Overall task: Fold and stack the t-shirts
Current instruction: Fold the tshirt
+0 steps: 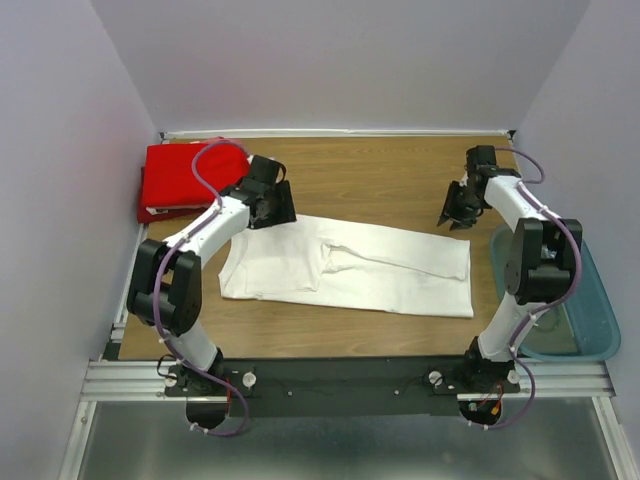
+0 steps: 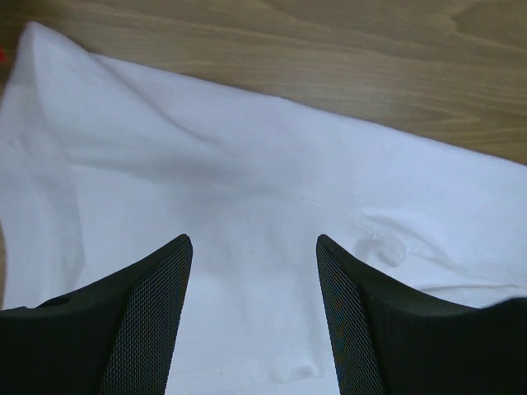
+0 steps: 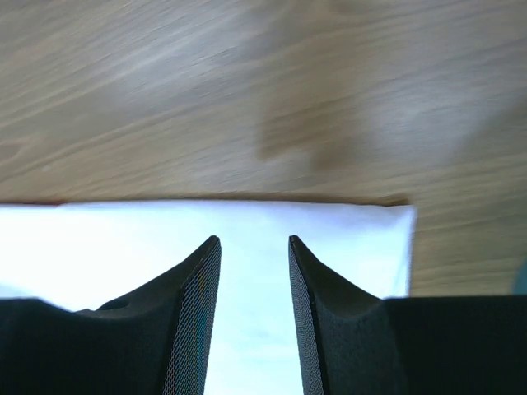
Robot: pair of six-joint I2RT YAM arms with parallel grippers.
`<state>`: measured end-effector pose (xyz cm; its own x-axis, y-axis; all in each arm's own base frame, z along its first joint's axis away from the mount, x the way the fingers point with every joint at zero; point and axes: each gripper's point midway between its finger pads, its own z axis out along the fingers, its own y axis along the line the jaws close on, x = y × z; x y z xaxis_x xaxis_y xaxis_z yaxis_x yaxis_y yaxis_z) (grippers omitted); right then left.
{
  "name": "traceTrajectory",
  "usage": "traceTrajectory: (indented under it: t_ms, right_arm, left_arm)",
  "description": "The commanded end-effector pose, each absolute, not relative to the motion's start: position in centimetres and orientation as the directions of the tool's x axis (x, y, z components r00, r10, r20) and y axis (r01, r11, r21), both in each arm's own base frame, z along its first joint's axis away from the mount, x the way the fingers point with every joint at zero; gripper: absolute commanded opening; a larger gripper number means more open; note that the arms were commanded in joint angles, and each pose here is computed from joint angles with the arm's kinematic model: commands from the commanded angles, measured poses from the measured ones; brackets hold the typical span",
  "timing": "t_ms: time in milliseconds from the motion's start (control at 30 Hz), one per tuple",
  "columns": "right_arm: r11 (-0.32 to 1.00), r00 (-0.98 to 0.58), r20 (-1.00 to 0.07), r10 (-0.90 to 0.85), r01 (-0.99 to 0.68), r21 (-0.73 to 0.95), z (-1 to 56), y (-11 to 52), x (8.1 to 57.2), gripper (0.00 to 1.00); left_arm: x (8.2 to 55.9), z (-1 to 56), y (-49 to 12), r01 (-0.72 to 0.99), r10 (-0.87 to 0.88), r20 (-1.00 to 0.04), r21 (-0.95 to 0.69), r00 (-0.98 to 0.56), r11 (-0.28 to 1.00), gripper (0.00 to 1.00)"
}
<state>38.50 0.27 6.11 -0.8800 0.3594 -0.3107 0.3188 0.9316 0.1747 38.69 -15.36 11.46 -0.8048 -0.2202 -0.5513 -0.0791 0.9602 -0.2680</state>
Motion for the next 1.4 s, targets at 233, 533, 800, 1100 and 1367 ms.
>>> traceTrajectory:
  t_ms: [233, 533, 800, 1100, 1367]
  right_arm:
    - [0.928, -0.931, -0.251, 0.266, 0.176, 0.329, 5.4, 7.3, 35.8, 0.45]
    - [0.909, -0.95, -0.084, 0.302, 0.261, 0.324, 1.8, 7.8, 30.2, 0.45]
    - [0.9, -0.932, -0.019, 0.362, 0.344, 0.27, 1.5, 7.4, 26.3, 0.45]
    - [0.884, -0.918, 0.002, 0.397, 0.383, 0.269, 3.0, 8.7, 24.3, 0.45]
    - [0.893, -0.909, -0.071, 0.411, 0.385, 0.232, 5.3, 8.7, 25.0, 0.45]
  left_arm:
    - [35.8, 3.7, -18.5, -0.035, -0.161, -0.382, -0.315, -0.91, 0.948, 0.69]
    - [38.8, 1.2, -20.0, 0.03, -0.072, -0.373, -0.26, -0.925, 0.965, 0.69]
    - [43.7, 0.5, -21.7, 0.109, 0.023, -0.384, -0.205, -0.923, 0.973, 0.69]
    - [49.7, 0.7, -24.1, 0.164, 0.065, -0.431, -0.196, -0.9, 0.967, 0.69]
    - [52.3, 1.9, -25.7, 0.19, 0.06, -0.477, -0.229, -0.877, 0.955, 0.68]
